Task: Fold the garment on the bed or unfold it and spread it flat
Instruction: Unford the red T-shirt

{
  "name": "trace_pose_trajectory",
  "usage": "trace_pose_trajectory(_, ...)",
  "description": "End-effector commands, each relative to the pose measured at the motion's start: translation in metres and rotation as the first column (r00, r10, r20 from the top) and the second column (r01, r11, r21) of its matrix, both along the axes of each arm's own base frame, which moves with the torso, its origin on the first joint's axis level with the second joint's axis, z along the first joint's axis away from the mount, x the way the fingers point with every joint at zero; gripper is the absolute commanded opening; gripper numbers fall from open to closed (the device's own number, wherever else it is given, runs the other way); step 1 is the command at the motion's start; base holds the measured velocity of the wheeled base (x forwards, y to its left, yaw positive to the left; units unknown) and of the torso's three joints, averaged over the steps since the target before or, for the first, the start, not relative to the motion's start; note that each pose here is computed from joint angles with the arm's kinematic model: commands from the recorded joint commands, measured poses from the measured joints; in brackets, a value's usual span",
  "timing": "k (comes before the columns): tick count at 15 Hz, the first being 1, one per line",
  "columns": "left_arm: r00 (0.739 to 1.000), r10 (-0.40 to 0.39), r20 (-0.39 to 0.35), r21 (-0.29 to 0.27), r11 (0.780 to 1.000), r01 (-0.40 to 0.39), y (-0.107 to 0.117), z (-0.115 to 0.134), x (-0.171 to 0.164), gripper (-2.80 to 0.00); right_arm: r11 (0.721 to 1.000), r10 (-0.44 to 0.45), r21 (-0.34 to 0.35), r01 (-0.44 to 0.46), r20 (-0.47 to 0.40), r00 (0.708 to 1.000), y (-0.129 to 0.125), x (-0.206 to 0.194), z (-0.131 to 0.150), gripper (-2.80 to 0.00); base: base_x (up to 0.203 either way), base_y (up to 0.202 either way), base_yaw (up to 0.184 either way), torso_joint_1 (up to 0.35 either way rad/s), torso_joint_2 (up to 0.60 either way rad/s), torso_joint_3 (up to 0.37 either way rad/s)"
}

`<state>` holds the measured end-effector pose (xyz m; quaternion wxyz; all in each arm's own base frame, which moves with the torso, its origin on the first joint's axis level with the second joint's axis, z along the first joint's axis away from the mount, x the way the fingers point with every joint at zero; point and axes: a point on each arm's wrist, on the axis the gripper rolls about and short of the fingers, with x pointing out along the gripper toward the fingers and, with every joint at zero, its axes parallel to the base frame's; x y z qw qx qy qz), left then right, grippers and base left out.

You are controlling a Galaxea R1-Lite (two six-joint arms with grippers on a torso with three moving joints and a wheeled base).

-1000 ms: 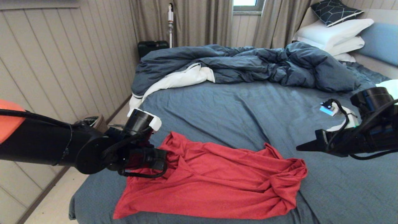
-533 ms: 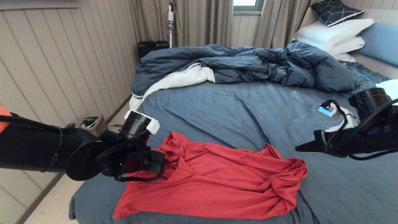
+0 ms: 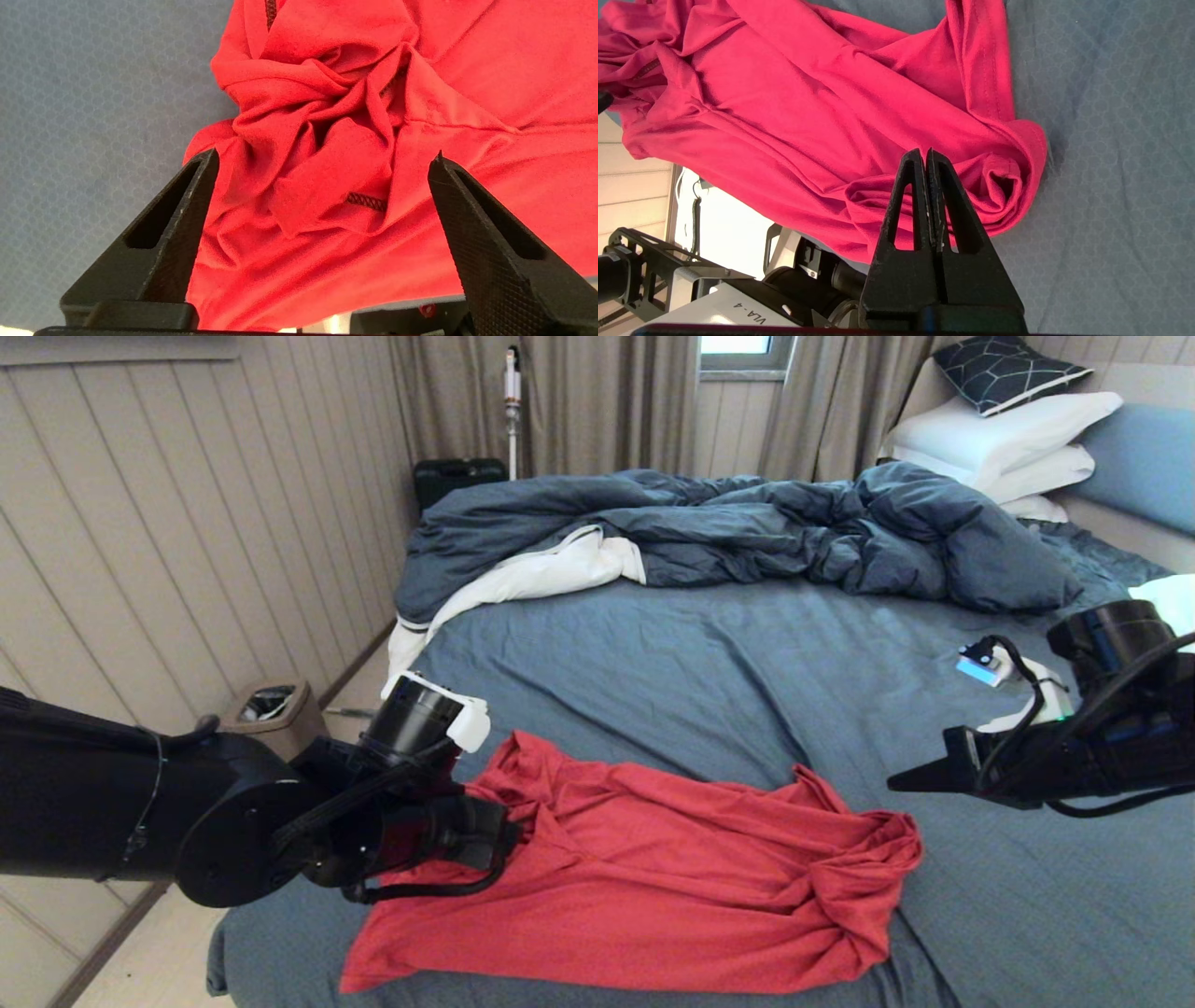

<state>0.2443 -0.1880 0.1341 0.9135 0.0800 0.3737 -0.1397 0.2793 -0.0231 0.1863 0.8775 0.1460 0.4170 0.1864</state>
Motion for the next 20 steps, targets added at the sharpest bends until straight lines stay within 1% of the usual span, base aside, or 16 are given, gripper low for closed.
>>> trace_pose_trajectory(1,1.000,0.000,-0.017,0.014,1.000,0.000,-0.001,-0.007,0.000,0.00,1.000,0.002,0.003,-0.002,-0.003,1.000,0.000,0.000,-0.001,-2.80,0.000,0.000,0.000,0.000,0.00,0.000)
trace_pose_trajectory(2,1.000,-0.007,-0.016,0.014,1.000,0.007,-0.003,-0.009,-0.001,0.00,1.000,0.002,0.003,-0.002,-0.003,1.000,0.000,0.000,-0.001,-2.80,0.000,0.000,0.000,0.000,0.00,0.000)
trace_pose_trajectory(3,1.000,-0.015,-0.016,0.015,1.000,0.015,-0.005,-0.010,-0.002,-1.49,1.000,0.002,0.003,-0.002,-0.002,1.000,0.000,0.000,-0.001,-2.80,0.000,0.000,0.000,0.000,0.00,0.000)
trace_pose_trajectory(4,1.000,-0.016,-0.013,0.012,1.000,0.016,-0.006,-0.009,-0.001,-2.80,1.000,0.002,0.003,-0.002,0.000,1.000,0.000,0.000,0.000,-2.80,0.000,0.000,0.000,0.000,0.00,0.000)
trace_pose_trajectory(7,1.000,-0.016,-0.017,0.015,1.000,0.016,-0.007,-0.013,0.000,-2.80,1.000,0.000,0.003,0.000,0.000,1.000,0.000,0.000,0.000,-2.80,0.000,0.000,0.000,0.000,0.00,0.000)
trace_pose_trajectory(10,1.000,-0.023,0.017,-0.009,1.000,0.023,-0.006,-0.002,-0.004,-2.80,1.000,0.001,0.002,-0.001,-0.002,1.000,0.000,0.001,-0.001,-2.80,0.000,0.000,0.000,0.000,0.00,0.000)
trace_pose_trajectory(11,0.999,-0.020,0.026,-0.009,1.000,0.020,-0.006,0.000,-0.004,-2.80,1.000,0.001,0.002,-0.001,-0.001,1.000,0.000,0.001,0.000,-2.80,0.000,0.000,0.000,0.000,0.00,0.000)
trace_pose_trajectory(14,1.000,-0.013,0.024,-0.002,1.000,0.013,-0.004,-0.002,-0.006,-2.80,1.000,0.001,0.003,-0.001,0.001,1.000,-0.001,0.001,0.000,-2.80,0.000,0.000,0.000,0.000,0.00,0.000)
trace_pose_trajectory(15,0.999,-0.012,0.032,-0.008,1.000,0.012,-0.002,0.002,-0.008,-2.80,1.000,0.002,0.003,-0.002,0.000,1.000,0.000,0.001,0.000,-2.80,0.000,0.000,0.000,0.000,0.00,0.000)
trace_pose_trajectory(17,0.998,-0.005,0.057,-0.011,1.000,0.005,0.005,0.011,-0.019,-2.80,1.000,0.001,0.003,-0.001,0.001,1.000,0.000,0.001,0.000,-2.80,0.000,0.000,0.000,0.000,0.00,0.000)
trace_pose_trajectory(19,0.996,-0.029,0.081,0.019,0.999,0.028,0.007,0.013,-0.046,-2.80,1.000,0.002,0.003,-0.002,0.001,1.000,0.000,0.001,0.001,-2.80,0.000,0.000,0.000,0.000,0.00,0.000)
trace_pose_trajectory(20,0.996,-0.028,0.086,0.027,0.999,0.026,0.008,0.013,-0.049,-2.80,1.000,0.003,0.003,-0.003,0.001,1.000,0.000,0.000,0.001,-2.80,0.000,0.000,0.000,0.000,0.00,0.000)
